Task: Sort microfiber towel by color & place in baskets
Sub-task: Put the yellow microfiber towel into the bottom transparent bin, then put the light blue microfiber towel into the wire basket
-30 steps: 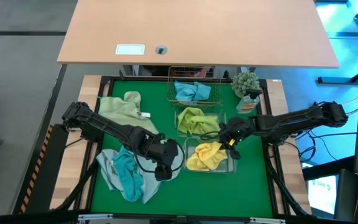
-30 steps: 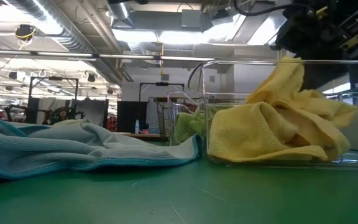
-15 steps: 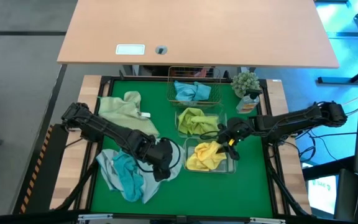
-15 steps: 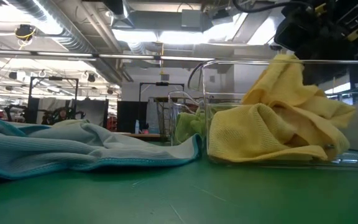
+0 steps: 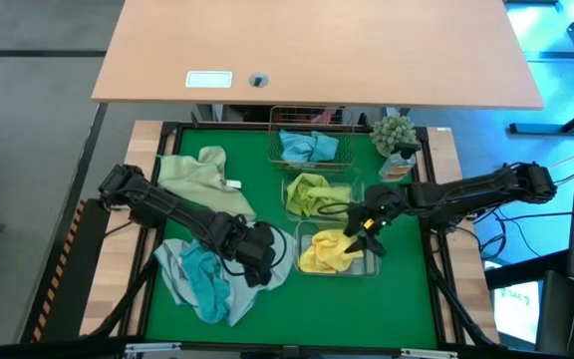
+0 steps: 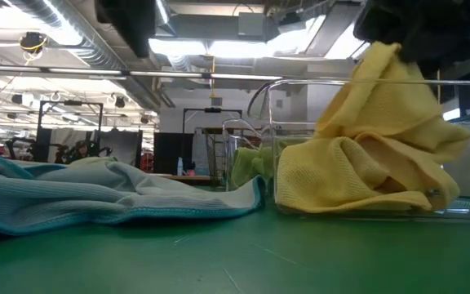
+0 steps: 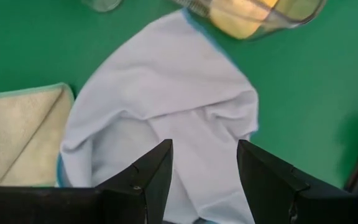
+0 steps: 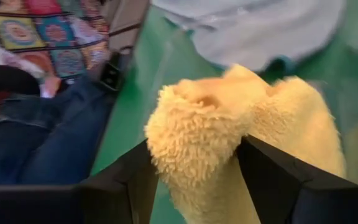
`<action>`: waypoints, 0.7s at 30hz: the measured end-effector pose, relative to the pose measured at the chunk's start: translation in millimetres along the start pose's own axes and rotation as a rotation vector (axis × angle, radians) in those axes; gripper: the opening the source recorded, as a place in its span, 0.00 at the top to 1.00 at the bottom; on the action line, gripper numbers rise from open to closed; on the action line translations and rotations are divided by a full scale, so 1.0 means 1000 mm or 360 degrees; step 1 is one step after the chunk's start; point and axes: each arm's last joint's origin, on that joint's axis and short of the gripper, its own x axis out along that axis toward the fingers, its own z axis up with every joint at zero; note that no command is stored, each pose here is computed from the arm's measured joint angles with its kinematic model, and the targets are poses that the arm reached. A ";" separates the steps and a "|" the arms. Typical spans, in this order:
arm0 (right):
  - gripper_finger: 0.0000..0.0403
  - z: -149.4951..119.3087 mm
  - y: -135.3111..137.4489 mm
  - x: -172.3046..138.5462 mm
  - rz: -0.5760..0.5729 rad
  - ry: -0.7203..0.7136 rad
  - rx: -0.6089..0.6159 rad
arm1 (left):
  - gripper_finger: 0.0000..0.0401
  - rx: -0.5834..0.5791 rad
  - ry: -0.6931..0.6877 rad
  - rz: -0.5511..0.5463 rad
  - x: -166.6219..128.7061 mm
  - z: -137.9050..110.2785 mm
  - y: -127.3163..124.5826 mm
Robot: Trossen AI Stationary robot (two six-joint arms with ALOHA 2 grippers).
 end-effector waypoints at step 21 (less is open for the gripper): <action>0.48 0.054 0.028 -0.020 0.0065 -0.0217 -0.0465 | 0.57 -0.0016 -0.0051 -0.0063 0.071 -0.026 0.009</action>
